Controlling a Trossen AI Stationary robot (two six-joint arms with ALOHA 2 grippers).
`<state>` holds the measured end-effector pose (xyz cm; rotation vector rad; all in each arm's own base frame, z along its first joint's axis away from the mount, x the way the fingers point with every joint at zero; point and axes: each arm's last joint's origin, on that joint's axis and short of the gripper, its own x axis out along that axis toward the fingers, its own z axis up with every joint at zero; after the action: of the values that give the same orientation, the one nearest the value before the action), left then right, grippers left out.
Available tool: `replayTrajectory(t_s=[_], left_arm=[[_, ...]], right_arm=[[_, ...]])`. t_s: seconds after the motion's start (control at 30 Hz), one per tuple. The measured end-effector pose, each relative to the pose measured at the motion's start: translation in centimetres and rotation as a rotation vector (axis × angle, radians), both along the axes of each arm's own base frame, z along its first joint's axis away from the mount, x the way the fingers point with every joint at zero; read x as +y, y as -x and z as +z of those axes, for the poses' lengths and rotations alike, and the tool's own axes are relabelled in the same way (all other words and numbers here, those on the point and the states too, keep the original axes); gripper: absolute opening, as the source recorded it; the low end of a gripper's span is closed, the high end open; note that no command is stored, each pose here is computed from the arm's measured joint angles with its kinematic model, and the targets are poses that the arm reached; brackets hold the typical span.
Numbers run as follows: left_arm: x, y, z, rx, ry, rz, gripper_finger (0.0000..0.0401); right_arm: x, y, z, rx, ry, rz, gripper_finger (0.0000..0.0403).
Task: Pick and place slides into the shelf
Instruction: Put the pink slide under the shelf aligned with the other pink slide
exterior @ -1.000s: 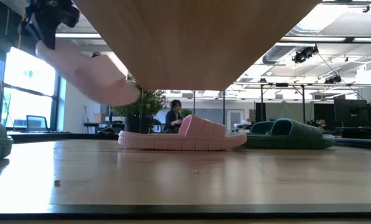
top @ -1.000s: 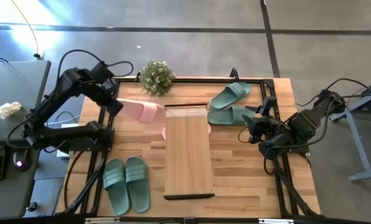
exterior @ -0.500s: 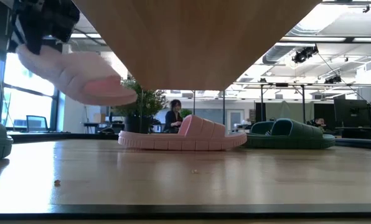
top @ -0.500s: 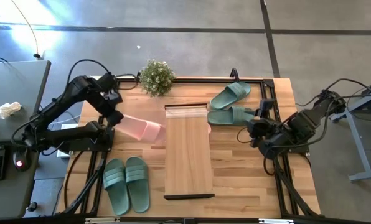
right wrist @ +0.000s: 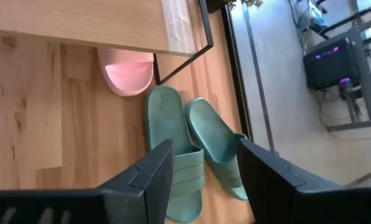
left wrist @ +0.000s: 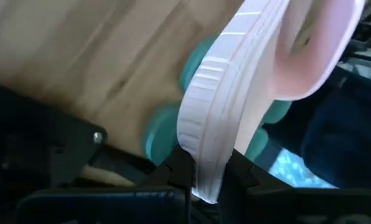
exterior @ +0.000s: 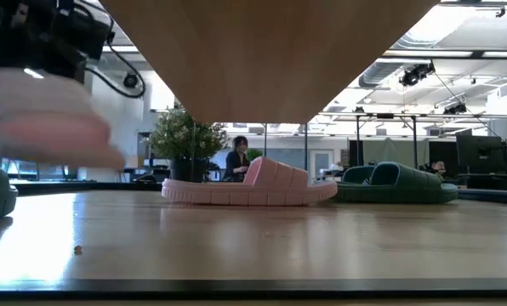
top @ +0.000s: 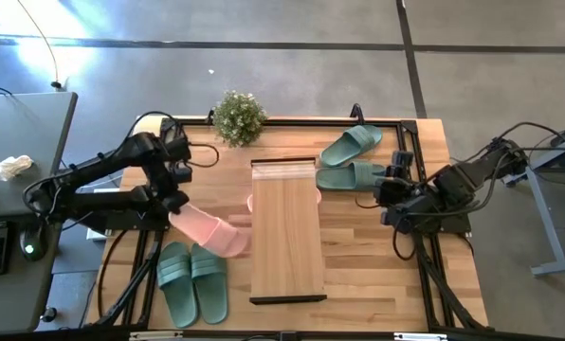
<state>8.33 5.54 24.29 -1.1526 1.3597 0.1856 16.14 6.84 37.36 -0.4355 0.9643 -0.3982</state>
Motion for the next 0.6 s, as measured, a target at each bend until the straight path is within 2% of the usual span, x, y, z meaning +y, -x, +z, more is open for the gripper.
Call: replayTrajectory(t_s=[0.07, 0.23, 0.4, 0.6], left_arm=[[0.1, -0.5, 0.1, -0.002, -0.026, 0.029, 0.0028], [1.1, -2.6, 0.4, -0.202, -0.056, 0.092, 0.0028], [1.2, -3.2, -0.5, -0.077, -0.035, 0.1, 0.0028], [1.5, -5.6, -1.6, -0.068, -0.018, 0.055, 0.0027]], right_arm=[[-0.1, 0.0, 0.0, -0.008, -0.008, -0.015, 0.0167], [-0.1, -0.1, 0.0, -0.014, -0.014, -0.024, 0.0167], [-0.1, -0.1, 0.0, -0.025, -0.024, -0.037, 0.0167], [-0.1, -0.1, 0.0, -0.03, -0.028, -0.04, 0.0167]])
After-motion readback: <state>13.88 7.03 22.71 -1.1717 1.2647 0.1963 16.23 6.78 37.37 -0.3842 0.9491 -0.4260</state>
